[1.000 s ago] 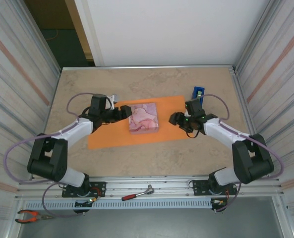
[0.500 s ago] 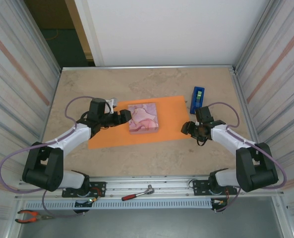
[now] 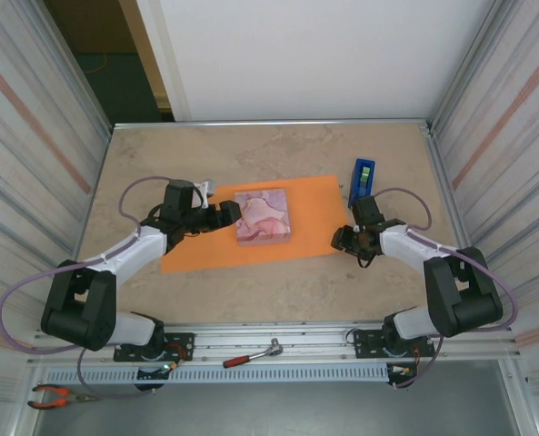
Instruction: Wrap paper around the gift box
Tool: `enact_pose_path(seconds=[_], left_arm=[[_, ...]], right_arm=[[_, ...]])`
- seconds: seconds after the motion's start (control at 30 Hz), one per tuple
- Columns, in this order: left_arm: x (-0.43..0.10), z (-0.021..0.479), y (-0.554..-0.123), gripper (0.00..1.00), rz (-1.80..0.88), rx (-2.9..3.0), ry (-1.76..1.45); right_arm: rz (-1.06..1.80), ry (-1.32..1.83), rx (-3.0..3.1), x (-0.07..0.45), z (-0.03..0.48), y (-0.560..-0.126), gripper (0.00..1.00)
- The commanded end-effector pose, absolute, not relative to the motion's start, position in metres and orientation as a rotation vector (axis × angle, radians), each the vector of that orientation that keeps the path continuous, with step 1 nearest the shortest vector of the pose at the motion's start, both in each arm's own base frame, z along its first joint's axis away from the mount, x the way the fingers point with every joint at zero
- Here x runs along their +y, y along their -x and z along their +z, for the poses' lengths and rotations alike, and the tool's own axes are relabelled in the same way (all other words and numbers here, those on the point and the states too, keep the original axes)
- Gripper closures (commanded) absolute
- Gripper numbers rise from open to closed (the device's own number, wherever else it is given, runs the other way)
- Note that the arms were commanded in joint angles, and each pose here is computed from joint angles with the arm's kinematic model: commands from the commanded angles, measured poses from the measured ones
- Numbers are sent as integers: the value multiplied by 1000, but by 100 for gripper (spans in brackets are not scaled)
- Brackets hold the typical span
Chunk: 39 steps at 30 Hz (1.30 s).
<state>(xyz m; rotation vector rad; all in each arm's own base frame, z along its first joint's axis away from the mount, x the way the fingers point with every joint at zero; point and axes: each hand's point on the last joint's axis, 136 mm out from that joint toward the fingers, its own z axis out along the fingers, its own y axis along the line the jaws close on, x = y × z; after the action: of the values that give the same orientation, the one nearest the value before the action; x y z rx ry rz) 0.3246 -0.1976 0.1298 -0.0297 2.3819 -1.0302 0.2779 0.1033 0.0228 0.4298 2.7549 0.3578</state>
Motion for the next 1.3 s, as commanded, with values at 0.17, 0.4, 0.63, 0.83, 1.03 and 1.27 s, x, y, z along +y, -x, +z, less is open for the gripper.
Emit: enact_pose_path(seconds=[0.17, 0.4, 0.63, 0.83, 1.03, 1.27], left_arm=[[-200, 126, -321, 24, -1041, 2390, 26], [-200, 128, -323, 24, -1043, 2391, 27], [-202, 132, -326, 24, -1044, 2384, 18], [-203, 133, -328, 25, -1049, 2381, 19], [-205, 132, -330, 25, -1047, 2382, 19], [-203, 129, -327, 25, -1034, 2393, 25]], right_arm=[[508, -385, 2692, 138, 35, -306, 39], [613, -365, 2601, 147, 54, -335, 37], [615, -378, 2579, 140, 62, -341, 38], [649, -392, 2557, 133, 65, -340, 42], [806, -263, 2472, 151, 84, -349, 43], [616, -391, 2514, 123, 82, -344, 37]])
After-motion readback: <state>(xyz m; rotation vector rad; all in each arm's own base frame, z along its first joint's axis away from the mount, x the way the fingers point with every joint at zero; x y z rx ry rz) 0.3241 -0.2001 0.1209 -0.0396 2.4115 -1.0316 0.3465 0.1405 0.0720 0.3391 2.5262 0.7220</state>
